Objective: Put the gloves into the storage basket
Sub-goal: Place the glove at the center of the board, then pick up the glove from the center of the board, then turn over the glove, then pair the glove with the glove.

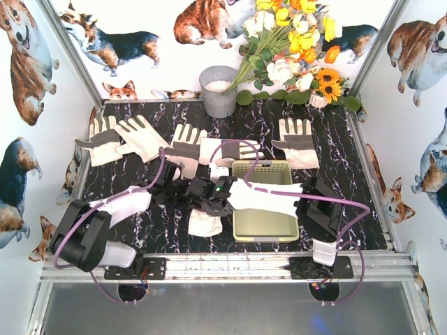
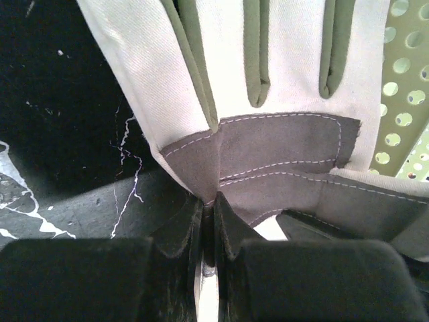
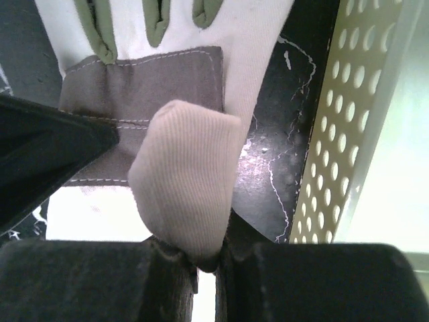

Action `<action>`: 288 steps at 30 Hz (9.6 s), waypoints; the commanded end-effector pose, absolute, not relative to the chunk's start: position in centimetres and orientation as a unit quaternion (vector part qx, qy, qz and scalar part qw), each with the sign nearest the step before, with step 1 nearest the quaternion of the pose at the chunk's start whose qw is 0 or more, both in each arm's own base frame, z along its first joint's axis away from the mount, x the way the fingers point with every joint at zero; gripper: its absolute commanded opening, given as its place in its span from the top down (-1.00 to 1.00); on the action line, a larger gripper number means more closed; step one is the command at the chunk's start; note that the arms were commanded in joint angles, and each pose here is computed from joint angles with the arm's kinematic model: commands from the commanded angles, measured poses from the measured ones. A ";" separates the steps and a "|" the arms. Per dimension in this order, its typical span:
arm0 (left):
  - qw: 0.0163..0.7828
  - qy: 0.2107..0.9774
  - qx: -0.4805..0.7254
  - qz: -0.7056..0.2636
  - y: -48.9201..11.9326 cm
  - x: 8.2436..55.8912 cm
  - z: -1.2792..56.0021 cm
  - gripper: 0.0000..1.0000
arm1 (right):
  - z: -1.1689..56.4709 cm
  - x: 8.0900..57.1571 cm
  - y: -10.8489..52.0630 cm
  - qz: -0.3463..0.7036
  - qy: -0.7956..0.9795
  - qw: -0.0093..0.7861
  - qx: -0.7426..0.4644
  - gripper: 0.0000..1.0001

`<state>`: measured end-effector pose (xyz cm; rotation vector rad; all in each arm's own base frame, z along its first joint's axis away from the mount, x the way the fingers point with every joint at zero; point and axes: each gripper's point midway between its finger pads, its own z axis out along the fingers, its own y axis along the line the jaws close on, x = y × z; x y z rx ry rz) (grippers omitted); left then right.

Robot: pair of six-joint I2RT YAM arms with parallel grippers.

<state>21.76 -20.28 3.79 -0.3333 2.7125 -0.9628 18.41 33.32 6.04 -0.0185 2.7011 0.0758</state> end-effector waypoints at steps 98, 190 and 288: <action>0.263 0.864 -0.345 -0.257 -4.6 46.5 6.1 -0.03 | 25.2 29.5 25.3 0.276 0.868 0.410 -0.054 -0.37; 0.409 0.851 -0.020 -0.329 -15.3 35.2 17.1 1.00 | 24.8 36.7 40.1 0.449 0.865 0.130 0.180 -0.73; 0.453 0.678 -0.052 -0.577 -19.6 30.9 37.7 1.00 | 39.7 26.5 32.1 0.669 0.677 0.271 -0.147 -0.44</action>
